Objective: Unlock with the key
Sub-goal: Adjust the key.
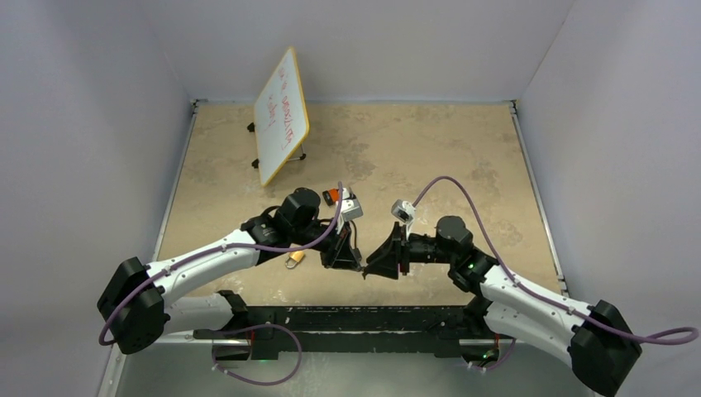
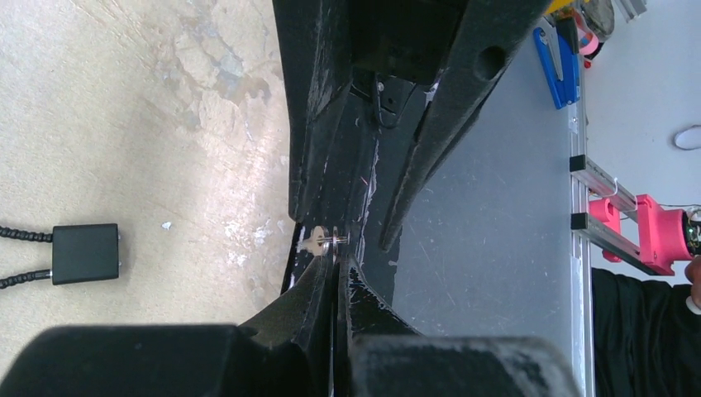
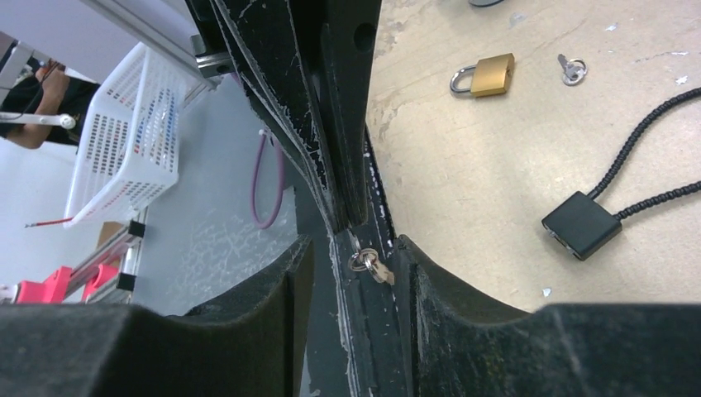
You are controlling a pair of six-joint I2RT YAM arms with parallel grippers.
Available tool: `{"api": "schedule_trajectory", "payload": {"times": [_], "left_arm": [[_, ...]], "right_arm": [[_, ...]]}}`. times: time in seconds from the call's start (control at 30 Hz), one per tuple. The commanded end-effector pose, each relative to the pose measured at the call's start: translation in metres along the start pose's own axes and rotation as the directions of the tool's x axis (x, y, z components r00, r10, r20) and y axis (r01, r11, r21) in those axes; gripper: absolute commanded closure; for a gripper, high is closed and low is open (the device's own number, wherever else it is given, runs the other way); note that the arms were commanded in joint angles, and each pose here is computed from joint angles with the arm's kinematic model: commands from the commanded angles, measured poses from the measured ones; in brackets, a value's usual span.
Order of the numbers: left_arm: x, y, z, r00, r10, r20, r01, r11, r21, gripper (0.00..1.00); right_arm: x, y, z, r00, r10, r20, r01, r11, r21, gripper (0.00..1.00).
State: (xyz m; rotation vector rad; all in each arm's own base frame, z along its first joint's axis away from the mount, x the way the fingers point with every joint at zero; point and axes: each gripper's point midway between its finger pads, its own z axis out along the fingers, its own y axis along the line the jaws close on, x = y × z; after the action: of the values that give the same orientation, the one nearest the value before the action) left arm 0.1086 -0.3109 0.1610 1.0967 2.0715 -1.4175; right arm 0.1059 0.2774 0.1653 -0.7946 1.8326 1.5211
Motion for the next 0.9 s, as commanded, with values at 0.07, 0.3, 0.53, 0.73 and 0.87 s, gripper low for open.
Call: {"api": "schedule_trajectory", "payload": {"times": [0.07,0.3,0.53,0.73,0.87], "left_arm": [[-0.017,-0.012,-0.002,0.997,0.064,0.050,-0.066,0.997,0.050,1.00],[-0.018,-0.012,-0.003,0.997,0.065,0.053,-0.067,0.997,0.046,1.00],[-0.019,-0.016,-0.002,0.996,0.057,0.064,-0.061,0.996,0.068,0.98],[-0.032,-0.012,-0.001,0.991,0.024,0.132,-0.029,0.999,0.035,0.71],[-0.033,-0.004,0.000,0.988,-0.015,0.151,0.015,1.000,0.001,0.65]], "right_arm": [[-0.019,0.017,0.007,0.996,-0.090,0.008,0.090,0.991,-0.100,0.68],[-0.012,0.022,0.007,0.996,-0.084,-0.023,0.080,0.986,-0.148,0.87],[-0.010,0.023,0.006,0.996,-0.079,-0.028,0.074,0.985,-0.155,1.00],[-0.015,0.011,0.008,0.998,-0.054,0.021,0.055,0.995,-0.085,1.00],[-0.014,0.005,0.008,0.999,-0.006,0.049,0.009,0.998,-0.055,1.00]]}}
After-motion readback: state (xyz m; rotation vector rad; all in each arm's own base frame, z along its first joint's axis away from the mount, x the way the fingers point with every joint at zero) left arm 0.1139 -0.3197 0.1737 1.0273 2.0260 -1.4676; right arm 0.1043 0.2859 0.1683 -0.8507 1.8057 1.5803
